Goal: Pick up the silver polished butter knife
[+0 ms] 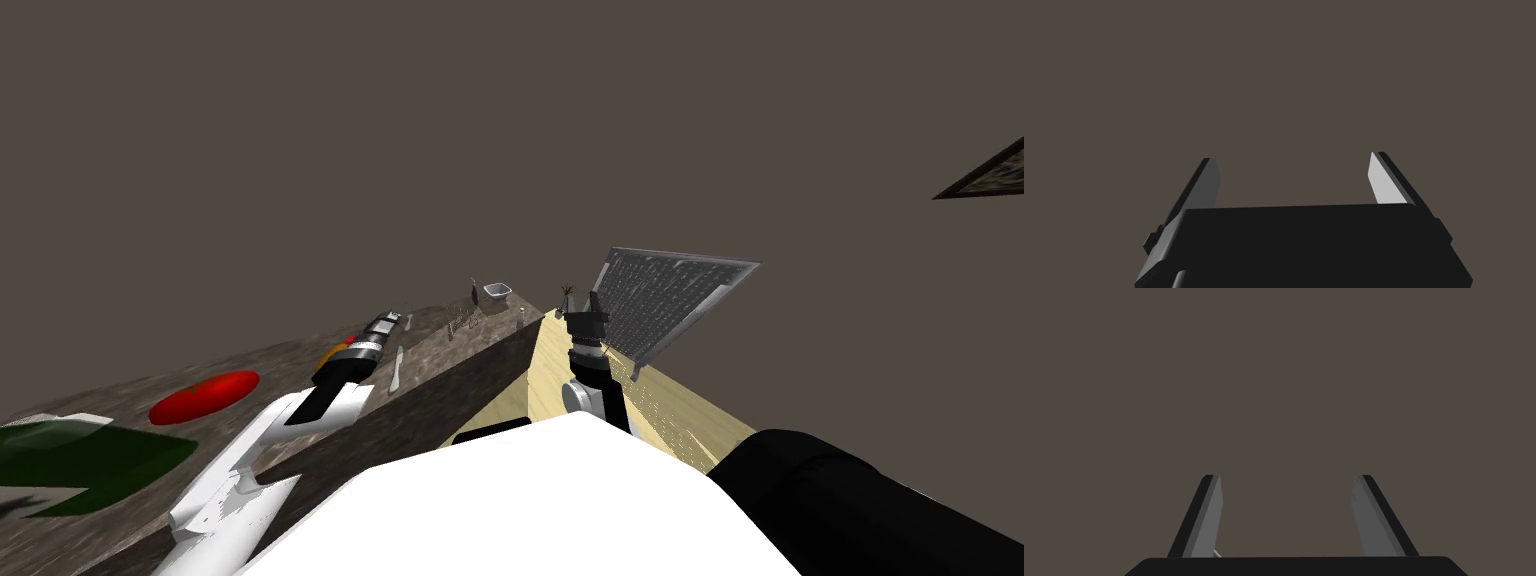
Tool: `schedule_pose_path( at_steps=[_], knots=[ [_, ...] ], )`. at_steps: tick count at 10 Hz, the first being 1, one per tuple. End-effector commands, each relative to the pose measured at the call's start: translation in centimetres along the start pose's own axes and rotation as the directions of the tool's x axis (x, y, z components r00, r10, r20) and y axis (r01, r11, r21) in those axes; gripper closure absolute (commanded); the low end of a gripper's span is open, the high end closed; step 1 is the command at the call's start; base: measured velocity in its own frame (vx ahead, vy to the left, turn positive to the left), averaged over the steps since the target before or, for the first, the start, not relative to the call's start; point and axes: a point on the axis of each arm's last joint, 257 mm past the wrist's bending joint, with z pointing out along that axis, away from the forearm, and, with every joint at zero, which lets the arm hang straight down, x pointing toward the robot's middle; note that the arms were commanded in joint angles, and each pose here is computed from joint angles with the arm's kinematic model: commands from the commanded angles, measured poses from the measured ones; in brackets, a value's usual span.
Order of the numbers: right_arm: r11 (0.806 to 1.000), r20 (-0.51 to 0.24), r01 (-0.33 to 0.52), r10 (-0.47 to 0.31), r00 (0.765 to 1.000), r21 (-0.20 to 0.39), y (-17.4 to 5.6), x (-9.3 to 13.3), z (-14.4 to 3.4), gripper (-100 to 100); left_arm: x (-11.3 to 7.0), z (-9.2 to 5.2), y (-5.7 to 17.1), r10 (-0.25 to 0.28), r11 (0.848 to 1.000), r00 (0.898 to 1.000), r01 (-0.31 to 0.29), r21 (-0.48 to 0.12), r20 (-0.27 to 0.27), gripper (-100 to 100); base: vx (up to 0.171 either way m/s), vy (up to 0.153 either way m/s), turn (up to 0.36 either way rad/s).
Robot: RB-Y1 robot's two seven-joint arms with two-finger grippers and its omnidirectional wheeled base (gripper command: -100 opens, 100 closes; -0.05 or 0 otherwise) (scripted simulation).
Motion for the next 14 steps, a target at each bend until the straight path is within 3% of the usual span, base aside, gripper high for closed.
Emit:
schedule_pose_path(
  at_steps=[1, 4, 7, 12, 14],
  knots=[
    [1.0, 0.0, 0.0, 0.0, 1.0, 0.0, 0.0, 0.0, 0.0, 0, 0.2, 0.4, 1.2, 0.018, 0.999, 1.0, -0.018, -0.043, -0.014, -100, 0.001, -0.018, -0.069],
    [1.0, 0.0, 0.0, 0.0, 1.0, 0.0, 0.0, 0.0, 0.0, 0, 0.8, 1.5, 4.6, 0.073, 0.987, 0.996, -0.08, -0.137, -0.055, -100, 0.003, -0.019, -0.122],
    [1.0, 0.0, 0.0, 0.0, 1.0, 0.0, 0.0, 0.0, 0.0, 0, 1.5, 1.7, 7.1, 0.093, 0.97, 0.991, -0.111, -0.214, -0.093, -100, 0.007, -0.016, -0.107],
    [1.0, 0.0, 0.0, 0.0, 1.0, 0.0, 0.0, 0.0, 0.0, 0, 3.2, 2.3, 12.5, 0.137, 0.915, 0.972, -0.198, -0.35, -0.191, -100, 0.012, -0.011, -0.127],
    [1.0, 0.0, 0.0, 0.0, 1.0, 0.0, 0.0, 0.0, 0.0, 0, 3.4, 2.0, 13.2, 0.132, 0.904, 0.97, -0.202, -0.377, -0.204, -100, 0.008, -0.004, -0.035]
  ],
)
